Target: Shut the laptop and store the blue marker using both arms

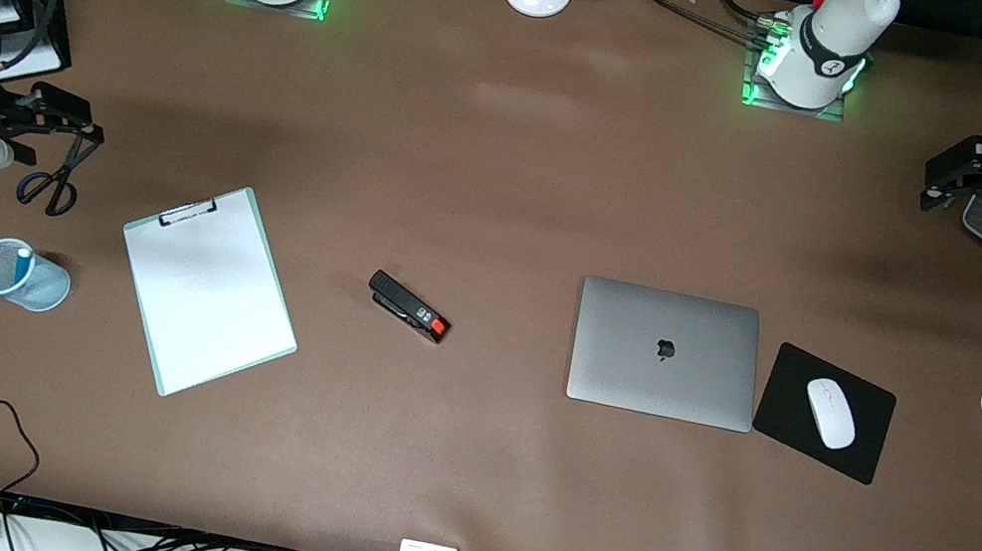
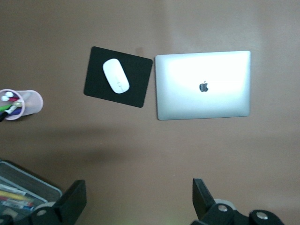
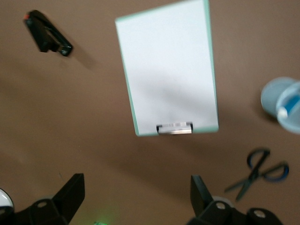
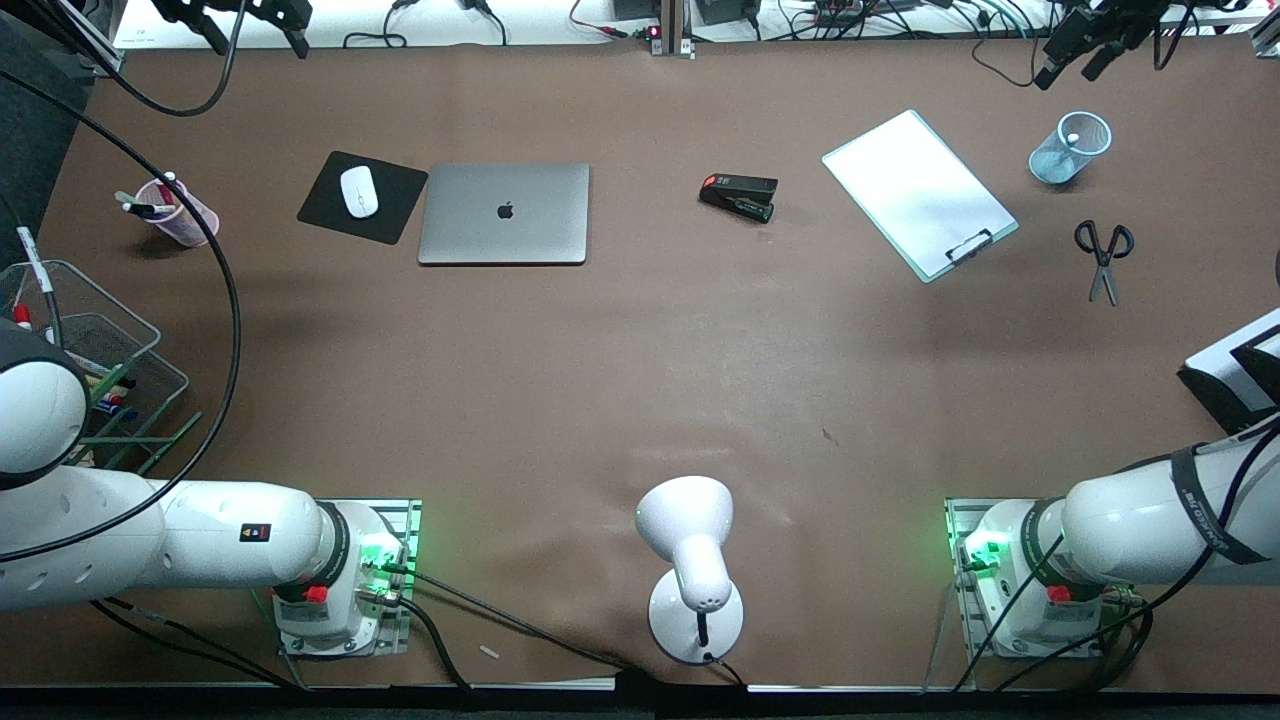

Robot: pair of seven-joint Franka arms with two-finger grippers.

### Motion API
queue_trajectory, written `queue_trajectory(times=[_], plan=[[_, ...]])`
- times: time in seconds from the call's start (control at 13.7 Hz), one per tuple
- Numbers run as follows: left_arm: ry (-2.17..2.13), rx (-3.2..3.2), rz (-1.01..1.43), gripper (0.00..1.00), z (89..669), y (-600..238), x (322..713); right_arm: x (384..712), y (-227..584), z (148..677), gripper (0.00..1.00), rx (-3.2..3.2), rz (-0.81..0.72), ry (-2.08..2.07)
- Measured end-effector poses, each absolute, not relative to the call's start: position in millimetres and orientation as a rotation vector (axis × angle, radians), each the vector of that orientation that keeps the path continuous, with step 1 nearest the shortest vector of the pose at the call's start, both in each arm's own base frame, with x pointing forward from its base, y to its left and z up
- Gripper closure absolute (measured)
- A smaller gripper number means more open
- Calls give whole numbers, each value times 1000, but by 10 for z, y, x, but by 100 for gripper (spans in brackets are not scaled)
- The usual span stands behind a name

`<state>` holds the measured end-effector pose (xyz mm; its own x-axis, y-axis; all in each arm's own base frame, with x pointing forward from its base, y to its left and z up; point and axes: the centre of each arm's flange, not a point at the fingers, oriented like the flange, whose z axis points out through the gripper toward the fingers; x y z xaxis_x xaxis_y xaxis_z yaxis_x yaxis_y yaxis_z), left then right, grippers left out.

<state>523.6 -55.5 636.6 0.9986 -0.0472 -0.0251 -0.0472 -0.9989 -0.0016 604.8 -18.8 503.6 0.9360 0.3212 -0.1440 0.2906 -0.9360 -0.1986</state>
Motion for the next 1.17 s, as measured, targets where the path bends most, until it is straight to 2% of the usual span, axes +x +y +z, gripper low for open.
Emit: queue_trajectory(times=[0.44,0.8,1.17], plan=[[77,-3154,49,0,6343,-578,5233,5792,-179,5392,0,-3089,396,17],[77,-3150,49,0,6343,-574,5233,5759,-616,6114,0,-3199,215,155],[77,-3149,49,0,6343,-574,5233,5764,-676,6114,0,-3189,177,179]])
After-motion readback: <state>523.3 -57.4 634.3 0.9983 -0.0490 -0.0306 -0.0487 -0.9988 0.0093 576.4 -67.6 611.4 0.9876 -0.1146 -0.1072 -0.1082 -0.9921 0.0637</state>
